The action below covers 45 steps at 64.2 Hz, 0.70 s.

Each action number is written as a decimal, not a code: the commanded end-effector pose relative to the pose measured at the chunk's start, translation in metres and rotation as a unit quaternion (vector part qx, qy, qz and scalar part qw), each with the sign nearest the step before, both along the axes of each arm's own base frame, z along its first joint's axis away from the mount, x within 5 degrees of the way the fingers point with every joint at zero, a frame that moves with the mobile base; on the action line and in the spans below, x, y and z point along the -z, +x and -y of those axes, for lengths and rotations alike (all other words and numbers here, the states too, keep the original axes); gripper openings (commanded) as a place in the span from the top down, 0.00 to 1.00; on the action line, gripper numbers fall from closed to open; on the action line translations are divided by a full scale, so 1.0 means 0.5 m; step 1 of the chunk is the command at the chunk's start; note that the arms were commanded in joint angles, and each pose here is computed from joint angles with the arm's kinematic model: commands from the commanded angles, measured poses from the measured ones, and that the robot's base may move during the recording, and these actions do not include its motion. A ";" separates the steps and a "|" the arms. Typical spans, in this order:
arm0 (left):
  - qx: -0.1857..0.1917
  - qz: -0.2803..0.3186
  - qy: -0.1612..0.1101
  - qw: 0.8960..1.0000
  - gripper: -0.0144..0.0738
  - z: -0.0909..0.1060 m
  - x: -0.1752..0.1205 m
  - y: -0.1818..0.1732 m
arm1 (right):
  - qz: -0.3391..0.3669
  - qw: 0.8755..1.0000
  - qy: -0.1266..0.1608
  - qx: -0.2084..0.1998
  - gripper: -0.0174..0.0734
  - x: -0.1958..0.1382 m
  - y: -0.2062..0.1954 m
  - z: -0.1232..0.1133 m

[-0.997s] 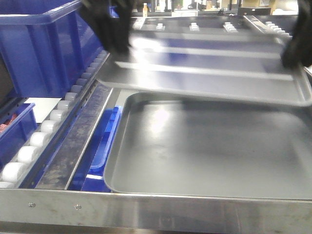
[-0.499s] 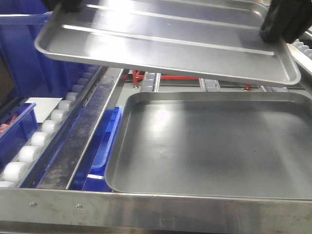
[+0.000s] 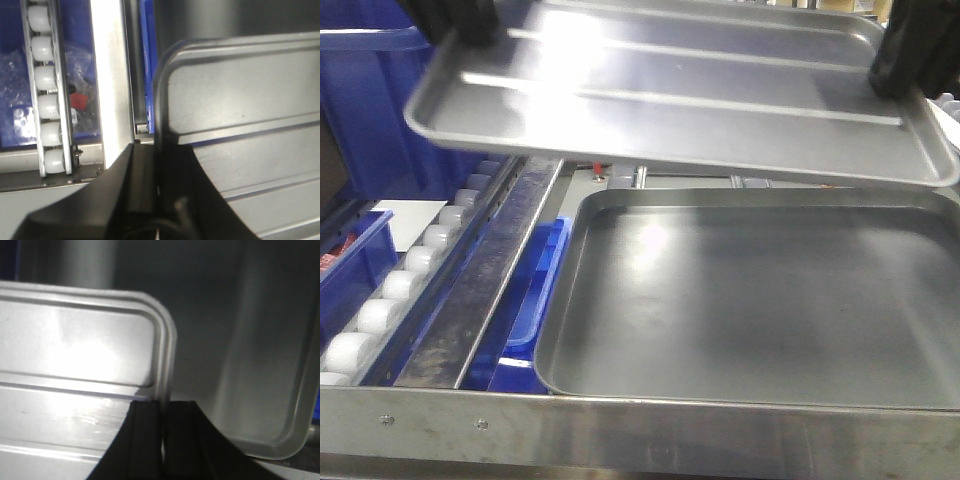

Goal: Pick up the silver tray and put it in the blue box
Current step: 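Lift the silver tray with both grippers out of the grey tray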

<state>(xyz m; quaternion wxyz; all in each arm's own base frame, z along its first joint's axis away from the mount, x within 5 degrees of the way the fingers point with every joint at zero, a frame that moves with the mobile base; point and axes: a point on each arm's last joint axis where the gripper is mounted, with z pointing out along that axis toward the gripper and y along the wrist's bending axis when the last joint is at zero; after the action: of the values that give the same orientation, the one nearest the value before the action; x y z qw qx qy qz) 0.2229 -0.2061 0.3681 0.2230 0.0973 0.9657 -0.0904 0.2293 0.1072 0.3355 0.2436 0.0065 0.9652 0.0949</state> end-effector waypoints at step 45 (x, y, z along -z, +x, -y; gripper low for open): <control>-0.014 -0.005 0.047 0.999 0.96 -0.028 -0.016 -0.010 | 0.050 0.998 -0.029 0.001 0.74 -0.038 -0.002 0.021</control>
<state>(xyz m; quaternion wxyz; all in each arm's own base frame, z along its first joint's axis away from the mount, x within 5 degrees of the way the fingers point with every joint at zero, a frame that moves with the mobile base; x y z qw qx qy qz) 0.2257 -0.2091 0.3630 0.2160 0.0950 0.9679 -0.0864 0.2290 0.1066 0.3352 0.2416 0.0059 0.9661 0.0913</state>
